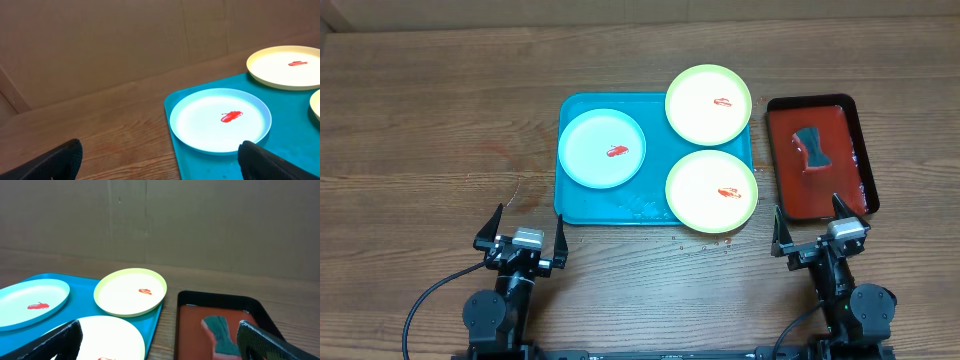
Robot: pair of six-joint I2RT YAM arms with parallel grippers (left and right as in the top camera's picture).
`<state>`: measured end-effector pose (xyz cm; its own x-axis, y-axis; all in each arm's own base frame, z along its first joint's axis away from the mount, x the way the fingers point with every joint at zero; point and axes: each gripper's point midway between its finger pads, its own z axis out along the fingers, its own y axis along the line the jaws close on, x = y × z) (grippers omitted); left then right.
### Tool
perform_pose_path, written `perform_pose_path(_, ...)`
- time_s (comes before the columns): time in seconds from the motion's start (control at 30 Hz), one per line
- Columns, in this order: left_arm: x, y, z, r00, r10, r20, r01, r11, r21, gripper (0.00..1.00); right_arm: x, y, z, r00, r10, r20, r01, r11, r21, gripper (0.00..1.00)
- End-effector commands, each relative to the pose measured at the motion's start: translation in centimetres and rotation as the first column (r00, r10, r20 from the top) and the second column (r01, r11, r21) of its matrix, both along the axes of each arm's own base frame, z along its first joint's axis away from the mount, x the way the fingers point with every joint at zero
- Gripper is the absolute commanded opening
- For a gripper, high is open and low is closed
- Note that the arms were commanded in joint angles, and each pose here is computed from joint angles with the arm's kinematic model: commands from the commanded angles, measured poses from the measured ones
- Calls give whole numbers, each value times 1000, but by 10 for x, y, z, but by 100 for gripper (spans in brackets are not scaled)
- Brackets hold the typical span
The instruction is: Clean dirty plates on tray and stack at the side
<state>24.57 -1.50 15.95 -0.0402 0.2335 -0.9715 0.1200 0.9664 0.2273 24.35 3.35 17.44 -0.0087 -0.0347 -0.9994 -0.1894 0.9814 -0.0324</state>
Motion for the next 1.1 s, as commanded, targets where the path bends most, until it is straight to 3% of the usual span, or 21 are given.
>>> perform_pose_path(0.0, 0, -1, 0, 1000, -1, 6, 1, 1000, 15, 100, 0, 0, -2, 1000, -2, 3, 2, 1000, 5, 100)
perform_pose_path(0.67, 0, -2, 0, 1000, -12, 11, 11, 999, 40, 100, 0, 0, -2, 1000, -2, 3, 2, 1000, 5, 100)
perform_pose_path(0.87, -1, -9, 2, 999, -43, 1, 43, 995, -88, 100, 0, 0, 0, 1000, -2, 1, 2, 999, 34, 100)
perform_pose_path(1.07, -7, -18, 14, 995, -95, -8, 94, 990, -104, 100, -5, -3, 22, 1000, -17, 19, 16, 998, 54, 100)
